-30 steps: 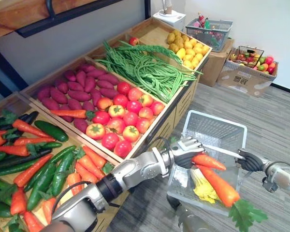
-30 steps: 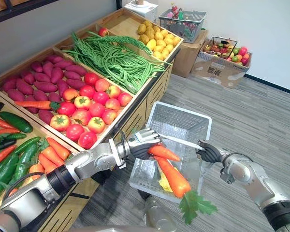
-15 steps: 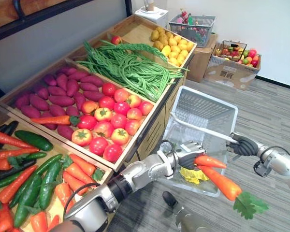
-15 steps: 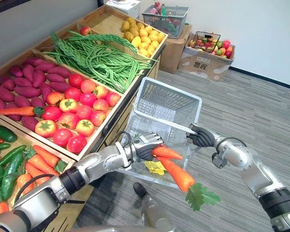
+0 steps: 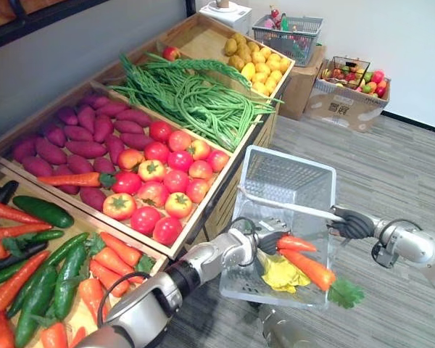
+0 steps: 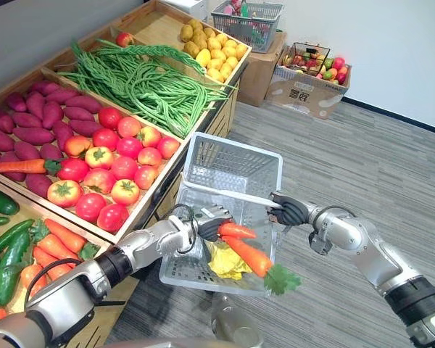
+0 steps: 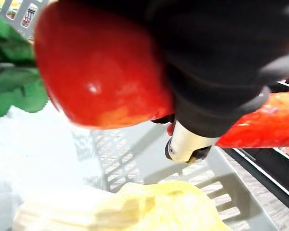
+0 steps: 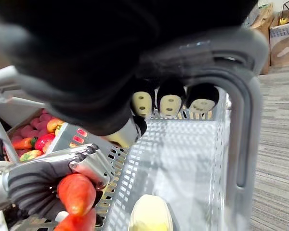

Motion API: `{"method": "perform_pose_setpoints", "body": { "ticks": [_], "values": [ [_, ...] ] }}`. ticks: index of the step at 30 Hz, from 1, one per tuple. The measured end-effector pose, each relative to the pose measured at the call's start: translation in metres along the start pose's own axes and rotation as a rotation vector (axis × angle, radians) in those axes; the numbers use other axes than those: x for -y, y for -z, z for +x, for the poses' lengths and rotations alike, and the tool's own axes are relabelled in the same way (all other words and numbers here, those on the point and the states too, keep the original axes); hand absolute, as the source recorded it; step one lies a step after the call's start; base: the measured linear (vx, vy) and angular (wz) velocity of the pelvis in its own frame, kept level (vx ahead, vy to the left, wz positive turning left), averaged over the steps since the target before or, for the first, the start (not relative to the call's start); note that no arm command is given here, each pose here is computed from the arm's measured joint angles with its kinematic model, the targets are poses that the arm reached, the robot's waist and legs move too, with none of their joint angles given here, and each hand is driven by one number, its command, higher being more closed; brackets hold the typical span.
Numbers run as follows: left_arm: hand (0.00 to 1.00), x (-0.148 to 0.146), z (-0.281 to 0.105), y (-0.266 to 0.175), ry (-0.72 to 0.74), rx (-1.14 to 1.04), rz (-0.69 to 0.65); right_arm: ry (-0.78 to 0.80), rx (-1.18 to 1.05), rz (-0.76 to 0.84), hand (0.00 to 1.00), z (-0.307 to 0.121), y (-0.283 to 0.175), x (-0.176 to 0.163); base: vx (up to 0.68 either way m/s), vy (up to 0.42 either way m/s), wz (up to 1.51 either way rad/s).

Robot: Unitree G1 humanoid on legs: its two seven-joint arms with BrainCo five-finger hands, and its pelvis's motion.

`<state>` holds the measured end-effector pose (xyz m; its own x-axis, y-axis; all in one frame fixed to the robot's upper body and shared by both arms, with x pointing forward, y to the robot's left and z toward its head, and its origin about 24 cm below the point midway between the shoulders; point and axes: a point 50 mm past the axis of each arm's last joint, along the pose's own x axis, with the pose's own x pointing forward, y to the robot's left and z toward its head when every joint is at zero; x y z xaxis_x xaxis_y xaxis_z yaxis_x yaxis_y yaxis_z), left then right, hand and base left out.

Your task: Pick vegetable in the basket

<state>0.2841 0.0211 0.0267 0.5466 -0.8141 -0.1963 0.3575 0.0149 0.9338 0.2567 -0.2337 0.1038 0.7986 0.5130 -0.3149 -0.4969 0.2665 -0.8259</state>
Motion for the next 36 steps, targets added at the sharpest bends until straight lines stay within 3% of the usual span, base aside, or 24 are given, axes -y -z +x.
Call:
{"method": "perform_pose_setpoints", "body": {
  "ticks": [8,9,17,36],
  "values": [
    [1.0,-0.004,-0.003,0.023,0.005,-0.116,0.02,-0.016,0.039,-0.019,1.0,-0.001,-0.01,0.011,0.02,0.016,-0.02],
    [0.0,-0.003,-0.003,0.027,0.01,-0.132,0.028,-0.015,0.042,-0.018,1.0,-0.001,-0.01,0.012,0.0,0.0,0.0],
    [0.0,-0.006,-0.005,0.042,0.026,-0.213,0.056,-0.025,0.053,-0.008,1.0,-0.003,-0.013,0.01,0.0,0.004,0.0],
    [0.0,-0.017,0.01,0.027,-0.018,-0.162,0.046,-0.062,-0.004,0.08,1.0,-0.017,0.002,-0.007,0.0,0.019,0.08]
  ]
}}
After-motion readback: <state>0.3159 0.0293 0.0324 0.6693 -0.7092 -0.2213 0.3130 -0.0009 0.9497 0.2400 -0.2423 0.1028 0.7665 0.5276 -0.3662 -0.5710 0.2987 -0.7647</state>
